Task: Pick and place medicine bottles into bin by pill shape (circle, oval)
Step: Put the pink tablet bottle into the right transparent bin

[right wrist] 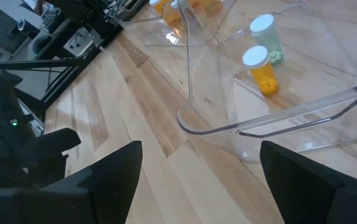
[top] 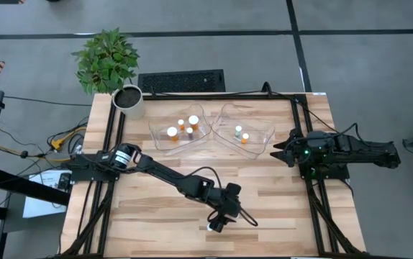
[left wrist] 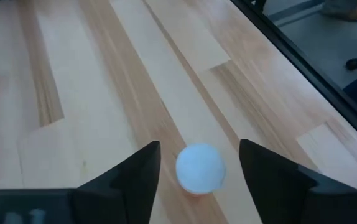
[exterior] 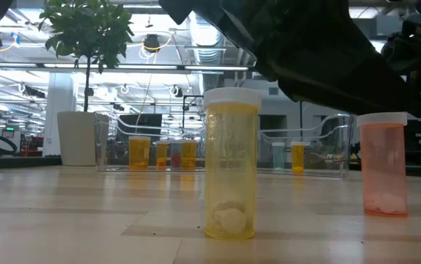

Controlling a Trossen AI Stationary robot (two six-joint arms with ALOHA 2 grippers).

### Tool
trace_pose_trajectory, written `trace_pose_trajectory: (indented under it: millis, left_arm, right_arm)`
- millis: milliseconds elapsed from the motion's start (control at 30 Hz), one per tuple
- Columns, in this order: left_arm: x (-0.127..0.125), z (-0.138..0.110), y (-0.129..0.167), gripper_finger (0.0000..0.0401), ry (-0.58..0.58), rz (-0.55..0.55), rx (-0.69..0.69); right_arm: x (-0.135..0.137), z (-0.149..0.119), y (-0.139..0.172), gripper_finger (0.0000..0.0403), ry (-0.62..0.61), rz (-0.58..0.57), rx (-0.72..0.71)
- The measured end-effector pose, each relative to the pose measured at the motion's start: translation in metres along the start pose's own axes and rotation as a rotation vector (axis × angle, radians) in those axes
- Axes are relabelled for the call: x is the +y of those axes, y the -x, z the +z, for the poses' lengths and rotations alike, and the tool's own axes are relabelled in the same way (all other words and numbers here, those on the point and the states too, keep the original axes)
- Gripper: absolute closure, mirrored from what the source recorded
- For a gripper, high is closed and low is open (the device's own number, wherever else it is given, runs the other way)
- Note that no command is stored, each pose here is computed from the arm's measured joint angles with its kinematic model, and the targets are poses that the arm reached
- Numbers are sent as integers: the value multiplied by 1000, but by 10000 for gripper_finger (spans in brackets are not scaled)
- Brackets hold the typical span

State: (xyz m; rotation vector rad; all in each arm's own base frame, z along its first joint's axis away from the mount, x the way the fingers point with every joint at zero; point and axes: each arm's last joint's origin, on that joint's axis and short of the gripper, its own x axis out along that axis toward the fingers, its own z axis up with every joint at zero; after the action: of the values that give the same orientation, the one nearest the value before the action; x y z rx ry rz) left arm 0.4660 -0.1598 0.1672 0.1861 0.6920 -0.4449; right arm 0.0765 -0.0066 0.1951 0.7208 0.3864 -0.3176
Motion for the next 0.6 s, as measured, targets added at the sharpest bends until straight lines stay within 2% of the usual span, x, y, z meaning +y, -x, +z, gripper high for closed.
trace_pose_trajectory:
  millis: [267, 600]
  left_arm:
    - [0, -1, 0, 231, -9, -5, -4]
    - [0, -4, -2, 227, 4, 2, -3]
  right_arm:
    - [0, 0, 0, 69, 2, 0, 0]
    - [0, 0, 0, 69, -1, 0, 0]
